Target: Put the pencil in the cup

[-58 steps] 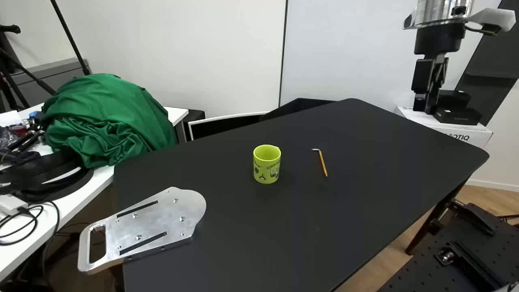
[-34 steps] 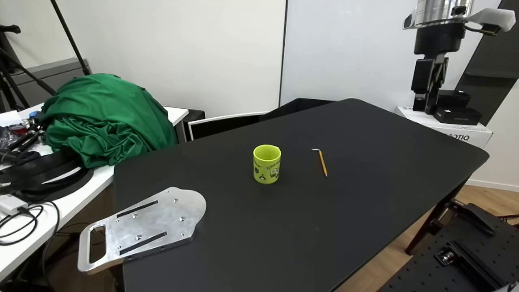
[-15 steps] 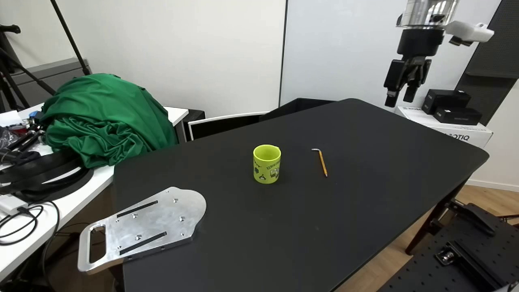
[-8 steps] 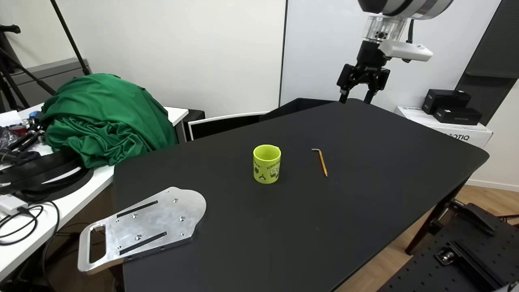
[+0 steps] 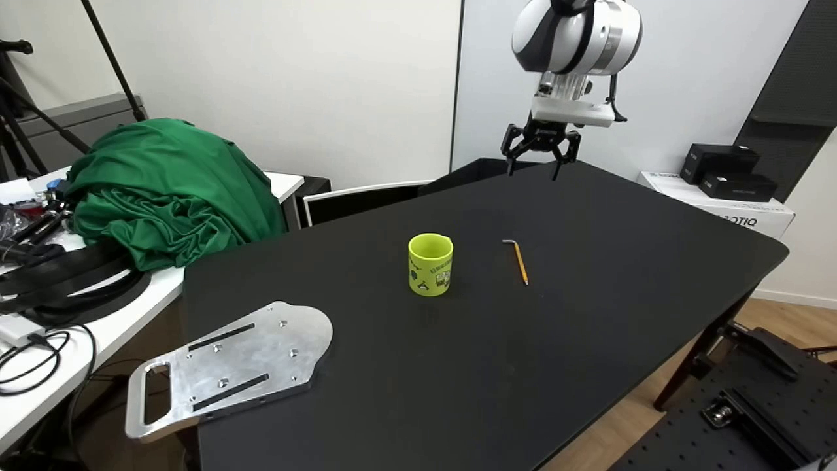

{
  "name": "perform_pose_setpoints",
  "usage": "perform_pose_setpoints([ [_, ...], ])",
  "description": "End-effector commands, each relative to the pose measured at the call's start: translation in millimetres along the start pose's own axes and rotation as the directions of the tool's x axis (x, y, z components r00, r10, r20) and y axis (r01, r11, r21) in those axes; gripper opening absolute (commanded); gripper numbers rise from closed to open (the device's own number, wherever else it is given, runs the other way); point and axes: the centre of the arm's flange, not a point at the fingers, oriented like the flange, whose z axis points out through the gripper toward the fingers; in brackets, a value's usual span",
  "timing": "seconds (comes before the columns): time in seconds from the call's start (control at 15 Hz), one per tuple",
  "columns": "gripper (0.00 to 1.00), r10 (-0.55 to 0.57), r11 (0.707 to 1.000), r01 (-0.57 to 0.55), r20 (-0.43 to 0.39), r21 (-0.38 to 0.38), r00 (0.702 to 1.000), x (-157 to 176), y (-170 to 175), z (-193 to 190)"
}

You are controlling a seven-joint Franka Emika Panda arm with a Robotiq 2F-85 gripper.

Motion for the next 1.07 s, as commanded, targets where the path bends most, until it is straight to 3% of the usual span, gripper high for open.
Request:
perform_pose_setpoints([
  [0.0, 1.00, 0.173, 0.982, -0.173, -0.005, -0.078, 0.985, 14.9, -6.5, 41.7],
  [0.27, 1.00, 0.247, 0.963, -0.239, 0.055, -0.123, 0.967, 0.8, 0.3, 82.1],
  [0.47, 1.00, 0.216, 0.973, -0.205, 0.096, -0.109, 0.972, -10.6, 5.9, 96.0],
  [1.0, 1.00, 0.131, 0.988, -0.124, 0.079, -0.091, 0.988, -31.7, 10.8, 113.7],
])
